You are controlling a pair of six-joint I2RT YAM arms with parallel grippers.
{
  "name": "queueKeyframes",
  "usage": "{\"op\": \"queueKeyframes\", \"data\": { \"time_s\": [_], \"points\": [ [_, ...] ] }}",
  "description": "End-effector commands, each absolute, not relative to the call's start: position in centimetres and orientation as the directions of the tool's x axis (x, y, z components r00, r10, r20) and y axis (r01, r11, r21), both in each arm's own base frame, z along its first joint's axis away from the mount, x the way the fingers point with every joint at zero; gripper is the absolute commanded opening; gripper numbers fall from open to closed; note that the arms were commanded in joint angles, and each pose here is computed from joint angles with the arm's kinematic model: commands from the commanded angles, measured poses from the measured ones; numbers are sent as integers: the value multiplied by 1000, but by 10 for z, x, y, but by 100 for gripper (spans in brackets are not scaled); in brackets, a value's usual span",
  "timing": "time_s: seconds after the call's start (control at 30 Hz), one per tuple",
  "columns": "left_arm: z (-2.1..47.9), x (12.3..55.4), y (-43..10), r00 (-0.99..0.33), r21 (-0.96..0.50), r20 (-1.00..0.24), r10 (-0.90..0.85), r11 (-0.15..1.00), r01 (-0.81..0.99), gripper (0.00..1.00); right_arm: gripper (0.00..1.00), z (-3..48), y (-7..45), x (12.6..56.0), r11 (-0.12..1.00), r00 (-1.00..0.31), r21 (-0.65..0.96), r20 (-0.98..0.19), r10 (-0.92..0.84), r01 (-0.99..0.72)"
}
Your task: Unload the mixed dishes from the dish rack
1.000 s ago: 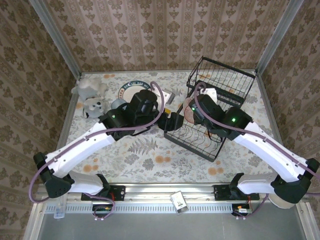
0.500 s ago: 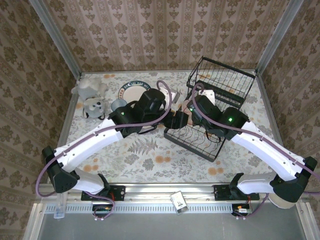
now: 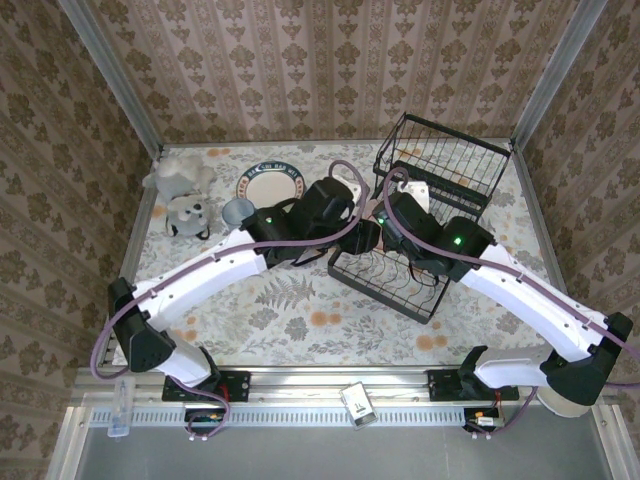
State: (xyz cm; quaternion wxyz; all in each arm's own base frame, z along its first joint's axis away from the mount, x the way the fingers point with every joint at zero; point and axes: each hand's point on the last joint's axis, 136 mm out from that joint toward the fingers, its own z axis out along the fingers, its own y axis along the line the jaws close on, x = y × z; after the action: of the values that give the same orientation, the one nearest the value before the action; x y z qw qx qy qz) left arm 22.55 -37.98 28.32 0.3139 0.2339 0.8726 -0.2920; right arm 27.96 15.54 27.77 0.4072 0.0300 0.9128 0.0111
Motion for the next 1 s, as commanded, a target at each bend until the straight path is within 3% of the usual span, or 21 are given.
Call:
{"op": "queueKeyframes", "data": {
  "time_s": [0.0,0.43,0.63,0.73,0.83,0.97],
  "points": [
    [287,233,-376,-681,-311,-700,216,766,562,53,0,293,155,283,991,-610,107,-781,131,76],
    [271,243,-376,-683,-234,-699,214,834,501,30,0,289,162,287,986,-607,146,-777,166,83],
    [268,245,-378,-686,-231,-698,205,843,486,0,0,288,166,287,981,-604,182,-775,188,73],
    [270,248,-374,-681,-218,-706,197,854,473,0,0,289,168,286,979,-602,195,-775,193,62],
    [269,250,-368,-679,-201,-708,192,867,455,0,14,292,168,285,978,-598,203,-779,190,47],
    [269,253,-362,-679,-193,-713,177,881,433,0,48,295,168,280,975,-598,220,-779,191,25]
  ]
}}
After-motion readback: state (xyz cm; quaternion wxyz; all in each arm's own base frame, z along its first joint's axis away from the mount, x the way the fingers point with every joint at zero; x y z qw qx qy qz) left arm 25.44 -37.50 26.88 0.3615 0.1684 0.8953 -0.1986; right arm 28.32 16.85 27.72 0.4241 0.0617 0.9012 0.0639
